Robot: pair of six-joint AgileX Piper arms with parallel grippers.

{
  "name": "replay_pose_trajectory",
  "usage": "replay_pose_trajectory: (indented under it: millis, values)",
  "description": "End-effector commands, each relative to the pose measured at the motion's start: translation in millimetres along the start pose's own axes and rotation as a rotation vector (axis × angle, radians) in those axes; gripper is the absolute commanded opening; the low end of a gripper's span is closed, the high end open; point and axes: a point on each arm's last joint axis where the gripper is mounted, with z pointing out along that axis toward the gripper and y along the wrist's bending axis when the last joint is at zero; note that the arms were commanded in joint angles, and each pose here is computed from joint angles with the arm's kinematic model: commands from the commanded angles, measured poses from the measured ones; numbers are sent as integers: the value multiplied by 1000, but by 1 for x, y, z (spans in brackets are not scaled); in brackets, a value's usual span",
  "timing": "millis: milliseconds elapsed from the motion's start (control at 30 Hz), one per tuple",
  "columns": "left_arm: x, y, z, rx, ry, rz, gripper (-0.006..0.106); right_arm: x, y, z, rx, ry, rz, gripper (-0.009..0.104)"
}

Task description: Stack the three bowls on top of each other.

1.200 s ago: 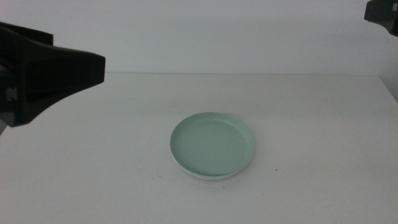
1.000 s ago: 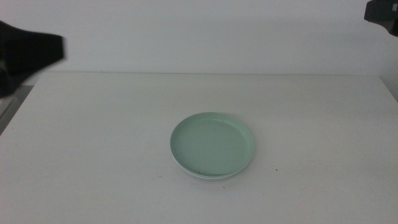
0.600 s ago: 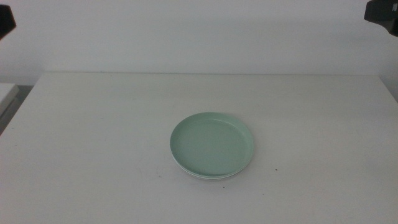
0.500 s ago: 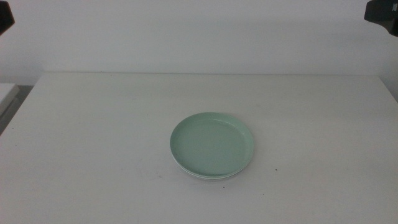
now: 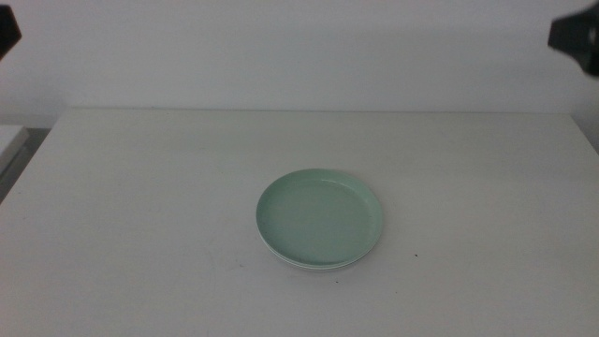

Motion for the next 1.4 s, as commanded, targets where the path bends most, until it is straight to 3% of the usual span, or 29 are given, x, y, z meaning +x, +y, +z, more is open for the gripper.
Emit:
replay_pose_trajectory:
  millis: [0, 100, 267, 500, 667, 900, 1367]
  values:
    - [14, 2, -8, 13, -81, -35, 94, 16, -4, -11, 8, -63, -23, 91]
    - [58, 7, -17, 2, -58, -108, 94, 58, -9, -23, -1, -139, -24, 91]
    - [121, 16, -28, -59, -18, -125, 94, 146, -21, -36, 1, -197, -44, 91]
    - [186, 21, -38, -71, -75, -118, 94, 231, -42, -52, 121, -199, 66, 91]
    - [223, 24, -34, -76, -41, -120, 94, 241, -46, -62, 186, -296, 48, 91]
    - [222, 24, -33, -73, -81, -112, 94, 242, -43, -75, 177, -423, 23, 91]
    - [222, 25, -33, -76, -86, -99, 94, 252, -45, -71, 183, -354, 31, 91]
